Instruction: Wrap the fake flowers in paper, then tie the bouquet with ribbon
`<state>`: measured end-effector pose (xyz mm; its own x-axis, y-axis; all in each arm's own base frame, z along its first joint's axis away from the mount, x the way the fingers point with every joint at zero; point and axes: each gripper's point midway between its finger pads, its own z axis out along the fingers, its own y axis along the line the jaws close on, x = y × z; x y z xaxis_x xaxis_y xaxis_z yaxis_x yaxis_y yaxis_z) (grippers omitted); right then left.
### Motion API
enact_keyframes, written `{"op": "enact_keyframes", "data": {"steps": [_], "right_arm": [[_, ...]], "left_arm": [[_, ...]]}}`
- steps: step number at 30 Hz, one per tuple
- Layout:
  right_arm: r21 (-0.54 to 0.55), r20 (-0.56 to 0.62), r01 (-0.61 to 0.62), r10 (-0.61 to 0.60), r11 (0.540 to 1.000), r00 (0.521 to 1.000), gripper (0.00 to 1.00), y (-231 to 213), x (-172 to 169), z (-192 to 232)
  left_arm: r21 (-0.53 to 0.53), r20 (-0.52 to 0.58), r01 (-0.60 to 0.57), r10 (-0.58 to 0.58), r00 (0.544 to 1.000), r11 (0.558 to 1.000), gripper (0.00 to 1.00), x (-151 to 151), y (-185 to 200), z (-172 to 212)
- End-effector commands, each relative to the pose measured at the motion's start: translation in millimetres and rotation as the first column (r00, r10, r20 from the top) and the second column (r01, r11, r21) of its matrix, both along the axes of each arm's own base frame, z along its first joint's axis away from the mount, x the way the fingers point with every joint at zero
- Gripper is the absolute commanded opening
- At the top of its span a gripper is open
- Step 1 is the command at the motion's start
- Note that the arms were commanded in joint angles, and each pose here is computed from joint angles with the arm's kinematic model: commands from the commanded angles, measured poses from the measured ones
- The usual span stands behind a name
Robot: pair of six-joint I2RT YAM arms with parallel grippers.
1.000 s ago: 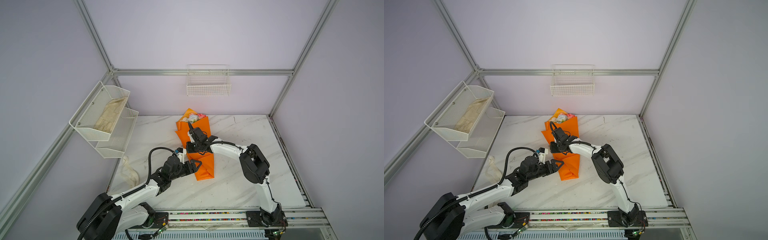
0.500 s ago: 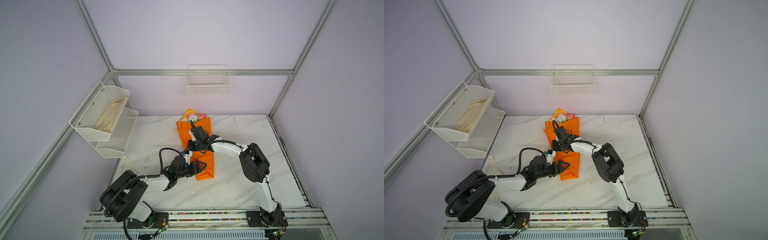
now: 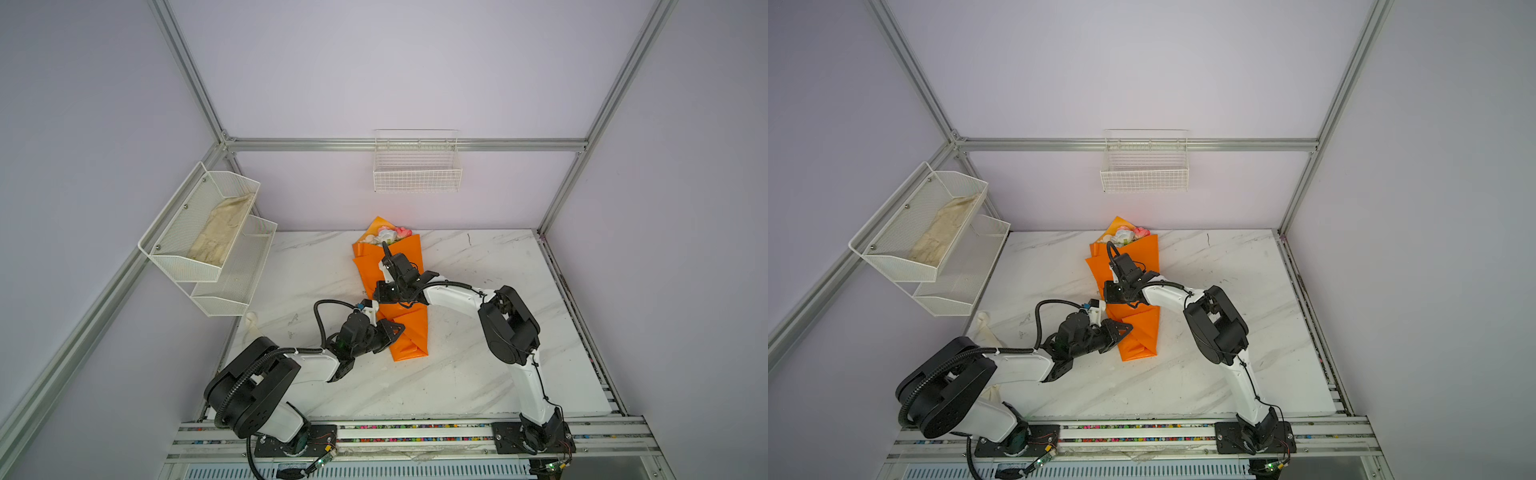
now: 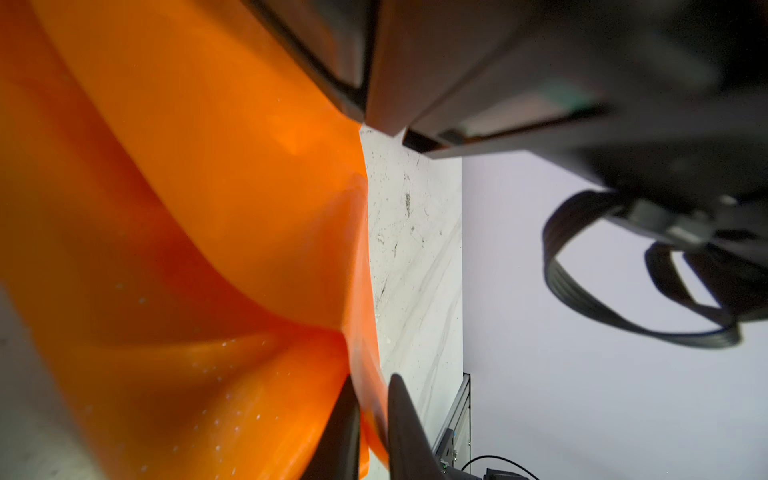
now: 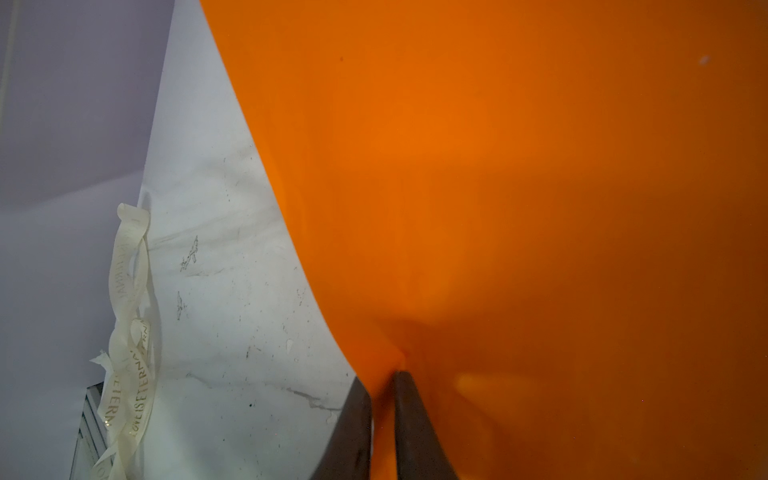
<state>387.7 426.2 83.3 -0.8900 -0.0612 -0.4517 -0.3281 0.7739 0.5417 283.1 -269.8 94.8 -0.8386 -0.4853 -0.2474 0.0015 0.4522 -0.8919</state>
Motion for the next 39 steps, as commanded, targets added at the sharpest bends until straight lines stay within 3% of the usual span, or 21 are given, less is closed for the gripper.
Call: {"op": "enact_keyframes", "data": {"steps": [1,7,12,15,19,22,28,39], "right_arm": [[0.045,0.029,0.005,-0.006,0.999,1.000,0.19,-9,0,34],[0.149,0.065,0.051,-0.061,0.988,0.996,0.46,-57,1,86],[0.284,0.044,0.088,-0.105,0.955,0.994,0.49,-110,-17,108],[0.334,0.026,0.055,-0.068,0.941,0.997,0.40,-123,-45,106],[0.417,-0.077,0.023,0.010,0.909,0.997,0.15,-124,-85,83],[0.457,-0.144,0.054,0.014,0.888,0.989,0.07,-130,-106,63],[0.425,-0.217,-0.003,0.105,0.905,0.971,0.05,-119,-143,31],[0.347,-0.264,-0.091,0.191,0.933,0.945,0.07,-84,-157,-2]], "left_arm": [[-0.014,0.017,-0.050,0.050,0.999,0.999,0.07,0,11,-2],[0.040,0.000,-0.049,0.049,0.999,0.998,0.00,-2,16,-15],[0.046,-0.003,-0.047,0.047,0.999,0.998,0.00,0,15,-22],[0.050,-0.015,-0.048,0.049,0.999,0.998,0.00,0,17,-27],[0.061,-0.015,-0.041,0.042,0.999,0.997,0.01,0,20,-29],[0.085,-0.012,-0.044,0.045,0.999,0.995,0.01,1,24,-31],[0.130,-0.001,-0.025,0.025,1.000,0.991,0.02,7,25,-30],[0.163,-0.015,-0.012,0.015,1.000,0.987,0.04,9,31,-39]]}}
